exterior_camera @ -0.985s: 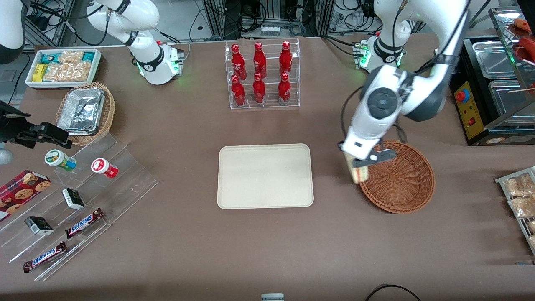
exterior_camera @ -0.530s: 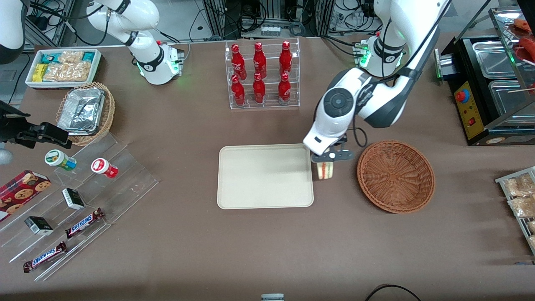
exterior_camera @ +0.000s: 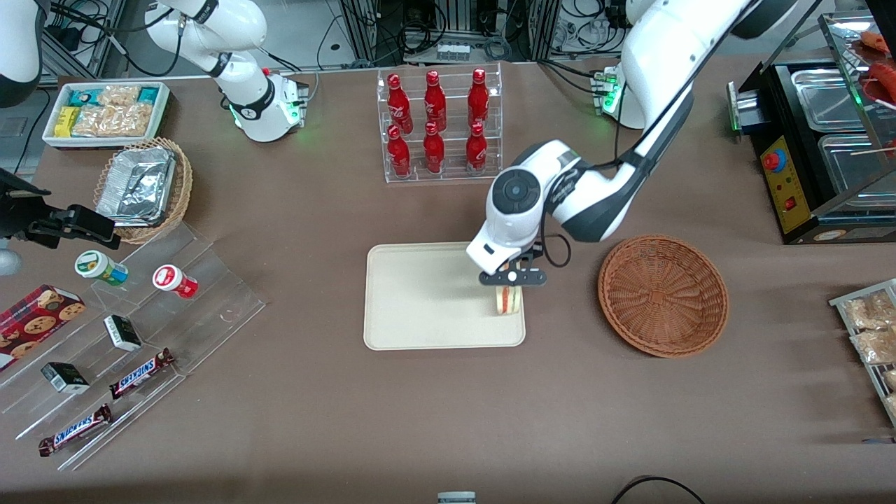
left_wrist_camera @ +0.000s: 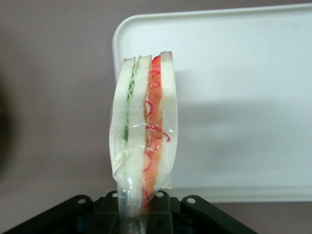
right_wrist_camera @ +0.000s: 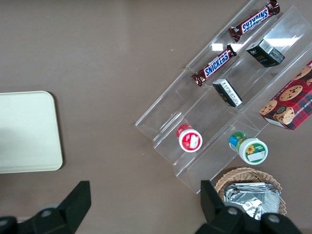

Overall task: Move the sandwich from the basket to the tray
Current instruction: 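Lower the sandwich onto the tray and open the left gripper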

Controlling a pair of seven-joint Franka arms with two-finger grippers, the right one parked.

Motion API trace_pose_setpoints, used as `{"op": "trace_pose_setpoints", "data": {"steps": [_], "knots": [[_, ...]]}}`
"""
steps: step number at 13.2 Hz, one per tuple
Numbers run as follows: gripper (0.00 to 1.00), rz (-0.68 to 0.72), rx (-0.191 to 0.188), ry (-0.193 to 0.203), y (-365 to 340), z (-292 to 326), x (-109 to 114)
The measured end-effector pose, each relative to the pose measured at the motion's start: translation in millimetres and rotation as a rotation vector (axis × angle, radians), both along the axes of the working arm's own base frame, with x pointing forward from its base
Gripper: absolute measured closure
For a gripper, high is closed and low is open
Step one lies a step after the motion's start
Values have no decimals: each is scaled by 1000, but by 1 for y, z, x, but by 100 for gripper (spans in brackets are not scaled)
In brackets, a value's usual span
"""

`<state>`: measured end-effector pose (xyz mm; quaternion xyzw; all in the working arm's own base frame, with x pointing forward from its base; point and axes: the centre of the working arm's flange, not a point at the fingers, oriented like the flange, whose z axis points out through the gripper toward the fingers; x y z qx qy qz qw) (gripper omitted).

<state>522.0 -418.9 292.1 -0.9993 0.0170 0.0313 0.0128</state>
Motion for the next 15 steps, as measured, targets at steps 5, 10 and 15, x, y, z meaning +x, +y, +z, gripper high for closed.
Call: {"op": "trace_pose_setpoints", "data": {"steps": [5,10,15], "knots": [[84,-20,-44,1,-28,-22,2],[84,-25,-49,0,-34,-29,6],[84,-35,-55,1,-40,-39,5]]}}
